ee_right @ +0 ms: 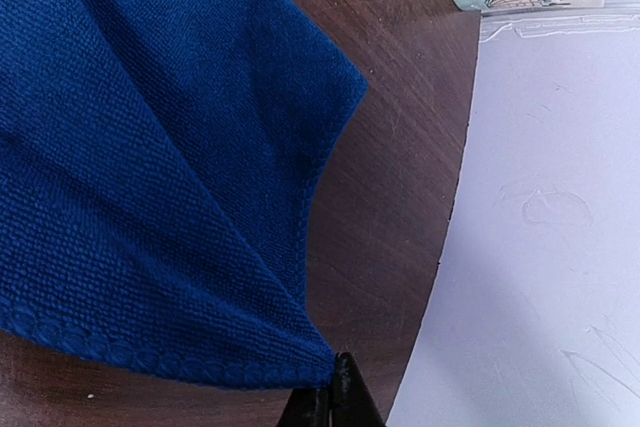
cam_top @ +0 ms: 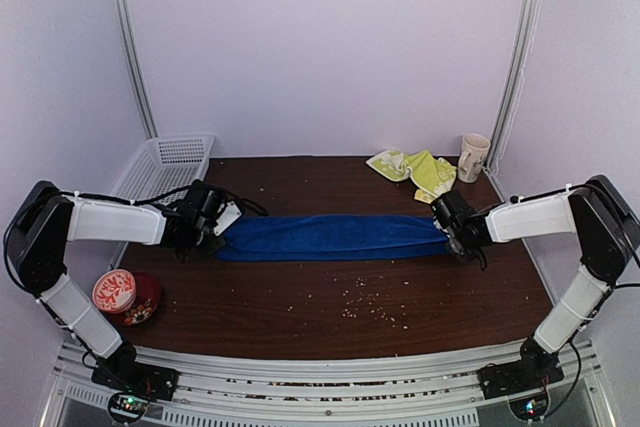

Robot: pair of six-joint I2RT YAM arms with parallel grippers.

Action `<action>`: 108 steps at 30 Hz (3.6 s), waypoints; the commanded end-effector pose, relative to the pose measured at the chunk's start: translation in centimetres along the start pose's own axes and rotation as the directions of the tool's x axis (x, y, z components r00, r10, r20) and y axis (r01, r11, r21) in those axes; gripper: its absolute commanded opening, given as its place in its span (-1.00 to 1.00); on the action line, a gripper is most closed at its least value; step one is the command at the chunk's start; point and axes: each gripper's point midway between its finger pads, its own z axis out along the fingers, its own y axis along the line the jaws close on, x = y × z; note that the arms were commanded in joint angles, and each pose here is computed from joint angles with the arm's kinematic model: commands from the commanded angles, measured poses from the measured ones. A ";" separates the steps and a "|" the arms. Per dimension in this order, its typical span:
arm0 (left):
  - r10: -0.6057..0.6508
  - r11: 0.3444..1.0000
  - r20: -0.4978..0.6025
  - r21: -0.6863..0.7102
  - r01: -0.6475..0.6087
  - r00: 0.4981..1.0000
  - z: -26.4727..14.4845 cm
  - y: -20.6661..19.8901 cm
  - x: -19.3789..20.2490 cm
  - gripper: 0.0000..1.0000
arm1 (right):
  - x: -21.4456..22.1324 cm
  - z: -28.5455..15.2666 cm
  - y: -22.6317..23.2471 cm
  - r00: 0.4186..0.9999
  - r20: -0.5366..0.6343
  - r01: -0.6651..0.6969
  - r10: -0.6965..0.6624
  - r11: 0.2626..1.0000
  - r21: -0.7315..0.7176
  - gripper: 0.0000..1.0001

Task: Roll the towels
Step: Smooth out the towel at the center of the board.

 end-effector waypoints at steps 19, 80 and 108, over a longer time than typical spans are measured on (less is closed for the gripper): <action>-0.034 0.999 0.037 0.011 0.034 0.999 -1.3 0.4 -0.6 -1.00 | 1.0 -0.9 -1.6 1.000 -0.016 -0.023 0.024 0.997 0.068 -1.00; -0.105 0.994 0.025 -0.025 0.106 0.994 -0.2 0.9 -1.2 0.96 | 1.9 -5.3 -10.5 0.135 0.710 -0.781 0.692 0.515 -0.354 1.00; -0.484 0.864 0.225 -0.028 0.502 0.846 -1.6 5.3 -7.4 0.96 | 2.0 -2.2 -11.8 0.142 0.644 -0.854 0.751 0.423 -0.304 1.00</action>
